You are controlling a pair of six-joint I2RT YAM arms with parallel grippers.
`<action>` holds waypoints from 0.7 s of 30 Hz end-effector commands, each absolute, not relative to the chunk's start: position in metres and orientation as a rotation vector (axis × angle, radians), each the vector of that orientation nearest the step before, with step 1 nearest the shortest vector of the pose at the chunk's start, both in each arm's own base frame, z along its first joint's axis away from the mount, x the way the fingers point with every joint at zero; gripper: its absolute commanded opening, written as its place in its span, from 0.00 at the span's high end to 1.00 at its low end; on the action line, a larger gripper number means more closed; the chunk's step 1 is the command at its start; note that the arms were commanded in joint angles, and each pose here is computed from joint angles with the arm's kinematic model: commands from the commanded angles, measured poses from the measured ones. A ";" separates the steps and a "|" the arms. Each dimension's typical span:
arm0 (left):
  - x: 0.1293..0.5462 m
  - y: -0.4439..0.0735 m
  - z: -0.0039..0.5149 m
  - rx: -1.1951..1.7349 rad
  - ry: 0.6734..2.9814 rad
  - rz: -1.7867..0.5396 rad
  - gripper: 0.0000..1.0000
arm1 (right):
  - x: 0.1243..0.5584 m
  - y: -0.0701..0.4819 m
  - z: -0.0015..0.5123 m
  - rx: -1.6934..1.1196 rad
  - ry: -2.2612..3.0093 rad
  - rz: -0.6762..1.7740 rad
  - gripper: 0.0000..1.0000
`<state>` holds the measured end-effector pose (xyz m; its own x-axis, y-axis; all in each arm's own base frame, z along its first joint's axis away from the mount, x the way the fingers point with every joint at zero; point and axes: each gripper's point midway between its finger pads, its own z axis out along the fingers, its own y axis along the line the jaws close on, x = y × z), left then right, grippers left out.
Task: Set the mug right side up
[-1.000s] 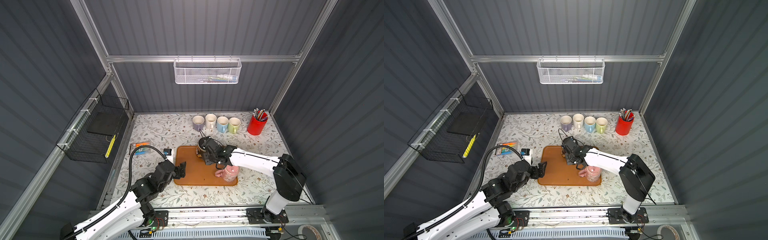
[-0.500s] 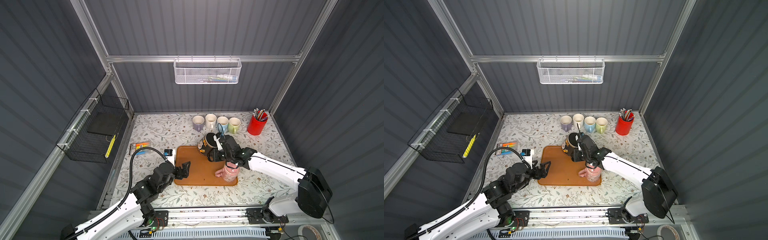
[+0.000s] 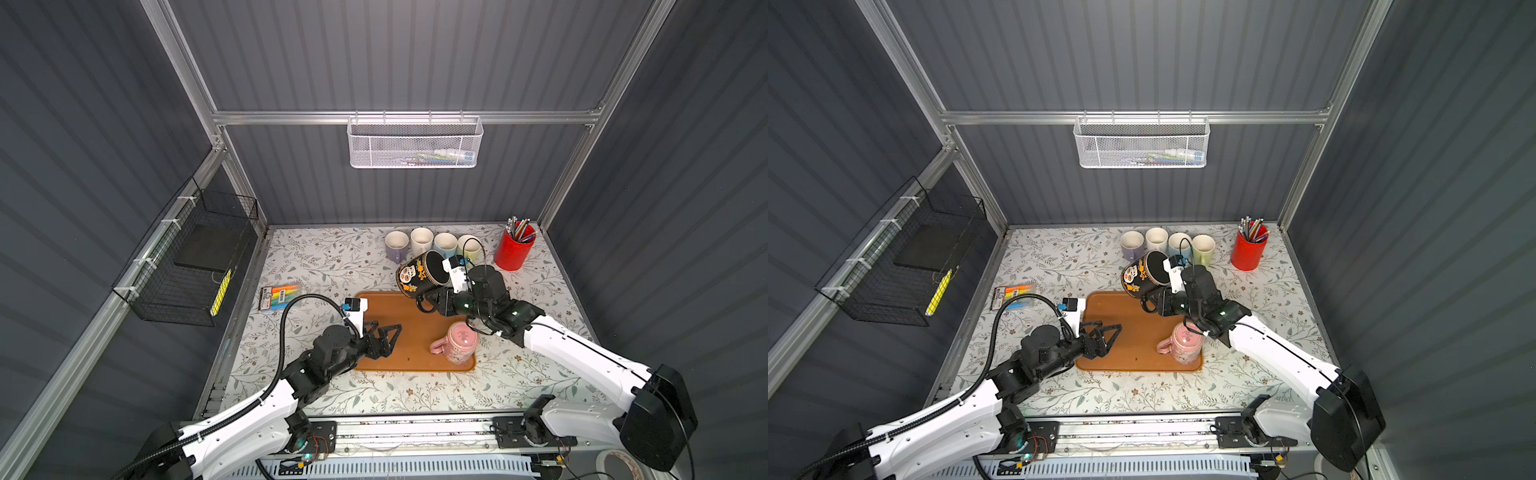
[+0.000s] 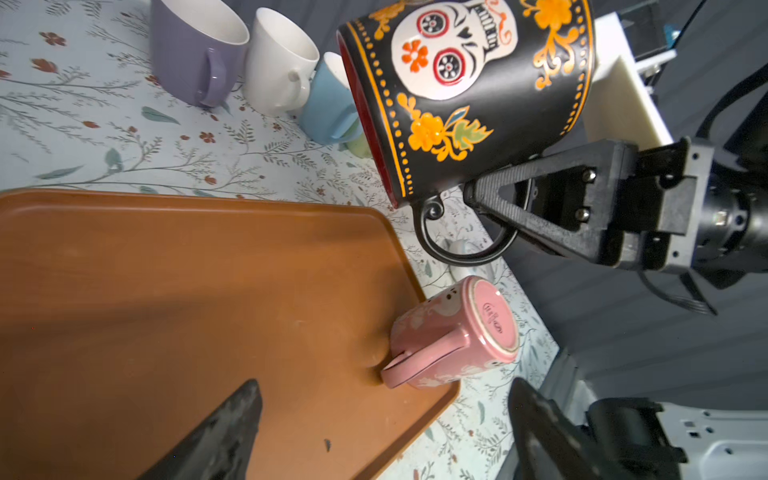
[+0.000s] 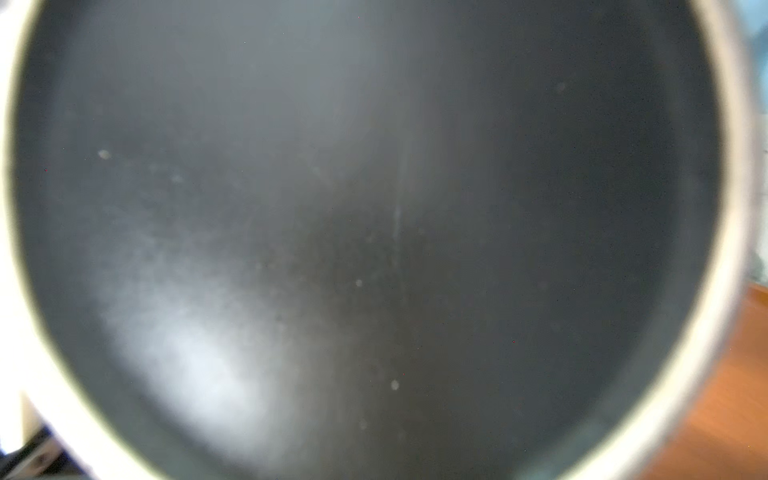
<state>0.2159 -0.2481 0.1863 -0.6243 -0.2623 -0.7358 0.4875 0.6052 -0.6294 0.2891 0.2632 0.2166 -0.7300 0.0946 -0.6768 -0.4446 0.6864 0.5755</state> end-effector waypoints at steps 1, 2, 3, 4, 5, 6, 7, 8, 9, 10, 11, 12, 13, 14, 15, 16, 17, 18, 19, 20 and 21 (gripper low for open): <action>0.215 -0.261 0.217 0.192 1.833 -1.303 0.10 | 0.287 0.278 0.296 -0.361 1.887 1.193 1.00; 0.216 -0.263 0.220 0.193 1.817 -1.329 0.10 | 0.286 0.278 0.300 -0.362 1.870 1.218 1.00; 0.218 -0.263 0.223 0.192 1.800 -1.351 0.11 | 0.285 0.279 0.304 -0.363 1.857 1.246 1.00; 0.219 -0.264 0.225 0.195 1.787 -1.366 0.11 | 0.284 0.279 0.308 -0.367 1.842 1.270 1.00; 0.220 -0.265 0.229 0.205 1.768 -1.383 0.11 | 0.283 0.280 0.311 -0.373 1.831 1.293 1.00; 0.220 -0.267 0.234 0.216 1.748 -1.398 0.11 | 0.283 0.281 0.314 -0.377 1.821 1.317 1.00; 0.220 -0.268 0.237 0.227 1.733 -1.407 0.10 | 0.282 0.282 0.317 -0.383 1.810 1.338 1.00; 0.220 -0.269 0.242 0.241 1.715 -1.415 0.10 | 0.281 0.283 0.320 -0.388 1.801 1.361 1.00; 0.221 -0.271 0.246 0.255 1.699 -1.421 0.09 | 0.280 0.285 0.323 -0.397 1.789 1.384 1.00; 0.221 -0.273 0.248 0.269 1.687 -1.428 0.09 | 0.280 0.285 0.325 -0.401 1.780 1.400 1.00; 0.221 -0.274 0.251 0.280 1.673 -1.436 0.09 | 0.279 0.287 0.328 -0.408 1.768 1.423 1.00; 0.220 -0.275 0.255 0.293 1.654 -1.450 0.09 | 0.279 0.287 0.330 -0.410 1.755 1.443 1.00; 0.218 -0.277 0.257 0.313 1.643 -1.470 0.09 | 0.278 0.288 0.333 -0.416 1.743 1.463 1.00; 0.218 -0.278 0.260 0.319 1.627 -1.481 0.09 | 0.278 0.289 0.335 -0.422 1.731 1.482 1.00; 0.218 -0.278 0.263 0.324 1.611 -1.491 0.09 | 0.278 0.289 0.337 -0.423 1.722 1.502 1.00; 0.218 -0.279 0.265 0.329 1.598 -1.500 0.09 | 0.278 0.290 0.339 -0.427 1.712 1.516 1.00; 0.218 -0.279 0.268 0.334 1.584 -1.510 0.10 | 0.277 0.291 0.341 -0.432 1.702 1.535 1.00; 0.218 -0.280 0.271 0.339 1.572 -1.517 0.10 | 0.277 0.292 0.343 -0.434 1.692 1.552 1.00; 0.219 -0.281 0.273 0.343 1.566 -1.523 0.11 | 0.277 0.292 0.345 -0.436 1.683 1.564 1.00; 0.220 -0.281 0.275 0.343 1.555 -1.526 0.12 | 0.277 0.293 0.346 -0.437 1.677 1.578 1.00; 0.221 -0.281 0.279 0.346 1.542 -1.530 0.13 | 0.277 0.294 0.348 -0.439 1.665 1.588 1.00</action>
<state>0.2231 -0.2787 0.2406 -0.6036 -0.3448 -0.7189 0.6661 0.2775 -0.6923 0.2866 0.2912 0.2804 -0.7682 0.1977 -0.6089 -0.5367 0.3195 0.7809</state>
